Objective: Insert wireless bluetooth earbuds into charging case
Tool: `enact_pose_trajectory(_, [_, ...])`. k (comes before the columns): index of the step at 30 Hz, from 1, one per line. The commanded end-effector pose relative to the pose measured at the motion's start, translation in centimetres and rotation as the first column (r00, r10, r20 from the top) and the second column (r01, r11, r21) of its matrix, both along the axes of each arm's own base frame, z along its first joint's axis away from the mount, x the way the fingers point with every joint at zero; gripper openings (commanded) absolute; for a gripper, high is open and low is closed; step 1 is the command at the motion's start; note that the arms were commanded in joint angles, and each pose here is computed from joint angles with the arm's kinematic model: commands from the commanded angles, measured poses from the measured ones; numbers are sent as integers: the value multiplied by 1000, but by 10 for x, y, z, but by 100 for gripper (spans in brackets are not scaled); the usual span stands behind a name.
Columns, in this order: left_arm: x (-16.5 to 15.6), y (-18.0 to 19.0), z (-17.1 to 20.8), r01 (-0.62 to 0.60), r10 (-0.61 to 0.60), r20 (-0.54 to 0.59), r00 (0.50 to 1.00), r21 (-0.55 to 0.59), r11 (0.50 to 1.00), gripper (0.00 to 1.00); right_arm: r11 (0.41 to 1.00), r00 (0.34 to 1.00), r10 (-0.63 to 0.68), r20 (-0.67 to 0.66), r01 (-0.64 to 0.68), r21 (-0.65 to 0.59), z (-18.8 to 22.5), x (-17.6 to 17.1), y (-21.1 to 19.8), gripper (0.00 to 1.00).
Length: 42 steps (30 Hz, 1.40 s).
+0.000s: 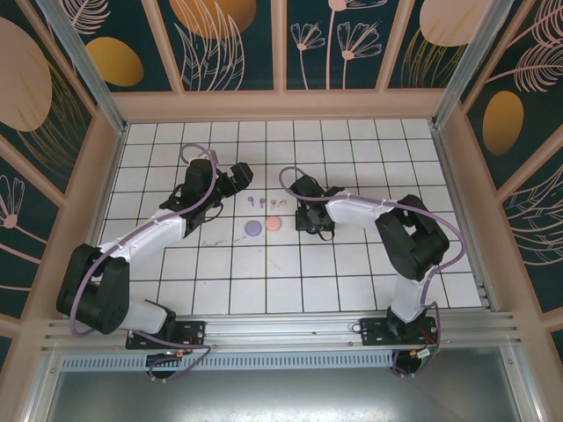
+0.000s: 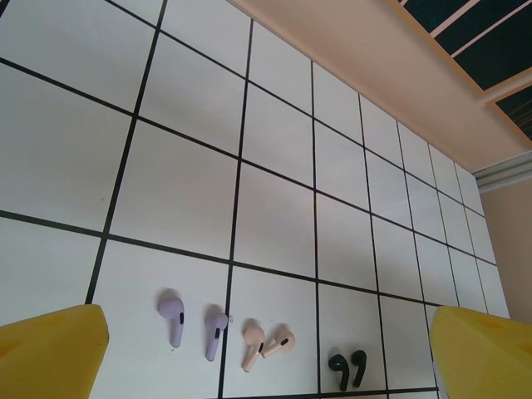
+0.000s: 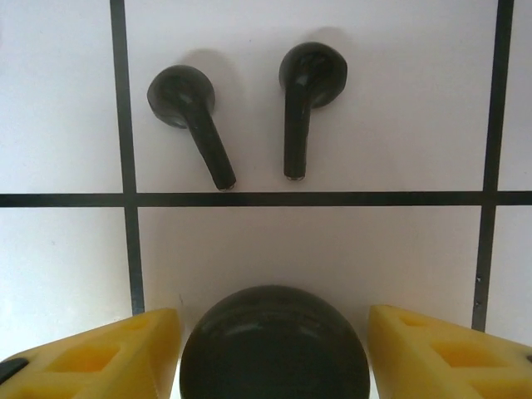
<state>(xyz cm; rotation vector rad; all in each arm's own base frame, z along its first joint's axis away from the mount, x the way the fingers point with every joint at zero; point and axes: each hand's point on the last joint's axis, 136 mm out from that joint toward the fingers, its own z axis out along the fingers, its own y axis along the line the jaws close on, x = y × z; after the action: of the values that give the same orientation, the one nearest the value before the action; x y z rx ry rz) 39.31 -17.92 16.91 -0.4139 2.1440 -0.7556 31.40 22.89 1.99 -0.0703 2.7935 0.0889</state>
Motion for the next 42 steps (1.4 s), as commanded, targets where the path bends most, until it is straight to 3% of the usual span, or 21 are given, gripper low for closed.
enact_pose_trajectory(1, [0, -4, 14, 11, -9, 38, 999, -27, 1000, 99, 998, 1000, -13, -20, 12, -55, -11, -8, -8, 58])
enact_pose_trajectory(7, [-1, -3, 10, 13, -12, 30, 999, -20, 1000, 99, 998, 999, -18, -30, 16, -61, -17, -11, -10, 50])
enact_pose_trajectory(12, [-5, -5, 13, 25, -23, 38, 999, -43, 999, 99, 999, 999, -19, -34, 17, -51, -16, -15, -10, 35])
enact_pose_trajectory(14, [-10, -6, 18, 33, -30, 50, 998, -67, 997, 99, 999, 999, -20, -28, 20, -30, -10, -17, -8, 33])
enact_pose_trajectory(20, [-24, -5, 30, 64, -50, 129, 990, -113, 992, 99, 991, 997, -64, 50, 58, 117, 38, -17, 3, 33])
enact_pose_trajectory(24, [-31, -22, 41, 177, -129, 236, 963, -197, 964, 98, 963, 983, -146, 114, 115, 243, 79, 0, 10, 33])
enact_pose_trajectory(27, [-41, -34, 51, 277, -183, 334, 925, -260, 925, 98, 913, 959, -253, 128, 194, 358, 106, 20, 10, 34])
enact_pose_trajectory(30, [-52, -44, 62, 347, -208, 423, 882, -286, 893, 97, 816, 932, -353, 76, 268, 512, 124, 38, 15, 34])
enact_pose_trajectory(34, [-58, -64, 56, 382, -254, 425, 869, -249, 890, 95, 668, 894, -449, -21, 351, 656, 138, 55, 22, 34])
enact_pose_trajectory(42, [-60, -103, 28, 422, -300, 403, 864, -257, 870, 85, 477, 818, -549, -171, 475, 740, 146, 61, 28, 33])
